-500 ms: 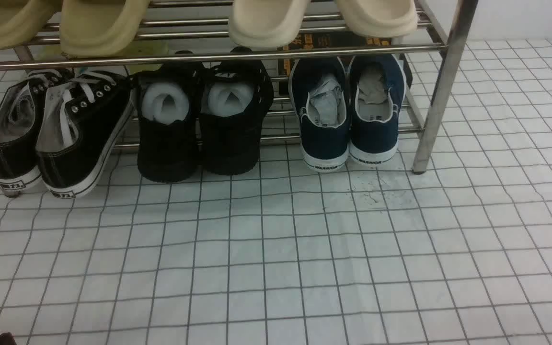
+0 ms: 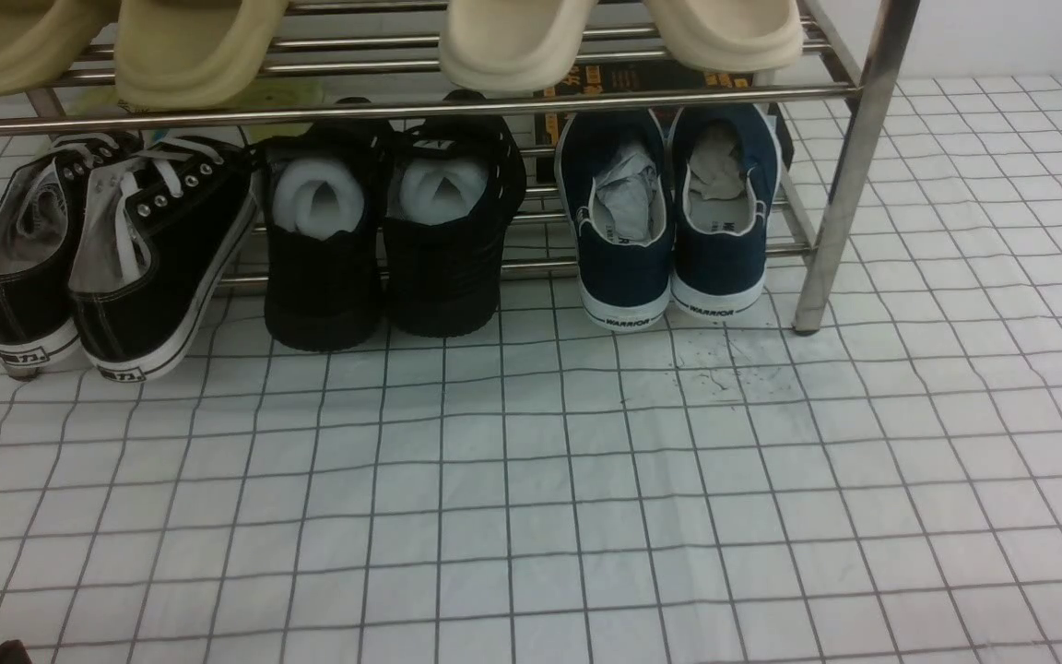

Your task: Take the shoes off the shelf with your hand from the white checkered tablecloth.

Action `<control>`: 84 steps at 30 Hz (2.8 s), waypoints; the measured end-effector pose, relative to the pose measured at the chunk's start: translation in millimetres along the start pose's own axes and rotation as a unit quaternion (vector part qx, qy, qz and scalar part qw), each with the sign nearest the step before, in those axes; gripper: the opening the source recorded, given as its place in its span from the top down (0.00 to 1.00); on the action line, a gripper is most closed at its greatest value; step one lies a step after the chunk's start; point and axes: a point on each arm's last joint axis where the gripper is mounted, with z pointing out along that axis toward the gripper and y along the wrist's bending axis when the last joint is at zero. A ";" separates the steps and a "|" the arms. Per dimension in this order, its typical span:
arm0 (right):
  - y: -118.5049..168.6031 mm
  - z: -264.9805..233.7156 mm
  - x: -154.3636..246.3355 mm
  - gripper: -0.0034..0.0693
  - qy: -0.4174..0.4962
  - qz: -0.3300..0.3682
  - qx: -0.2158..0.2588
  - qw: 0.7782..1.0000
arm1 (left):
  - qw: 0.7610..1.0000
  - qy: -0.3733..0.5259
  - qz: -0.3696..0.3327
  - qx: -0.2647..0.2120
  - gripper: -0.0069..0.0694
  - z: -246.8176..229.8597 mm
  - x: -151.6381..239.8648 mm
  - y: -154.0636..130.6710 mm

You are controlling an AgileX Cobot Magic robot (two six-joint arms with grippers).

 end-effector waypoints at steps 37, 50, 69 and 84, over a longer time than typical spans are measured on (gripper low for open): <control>16.4 -7.5 -25.6 0.70 -0.051 0.417 -0.125 0.899 | 1.000 0.000 0.001 0.000 0.60 0.0 0.0 0.1; 35.1 34.3 -145.4 0.94 0.246 0.155 -0.188 0.938 | 1.000 0.000 0.001 0.000 0.60 0.0 0.0 0.1; 153.7 183.9 -227.0 0.76 0.365 -0.004 -0.298 0.882 | 1.000 0.000 0.002 -0.001 0.60 0.0 0.0 0.1; 234.5 277.1 -234.4 0.40 0.287 -0.053 -0.258 0.921 | 1.000 0.000 0.003 -0.001 0.60 0.0 -0.1 0.2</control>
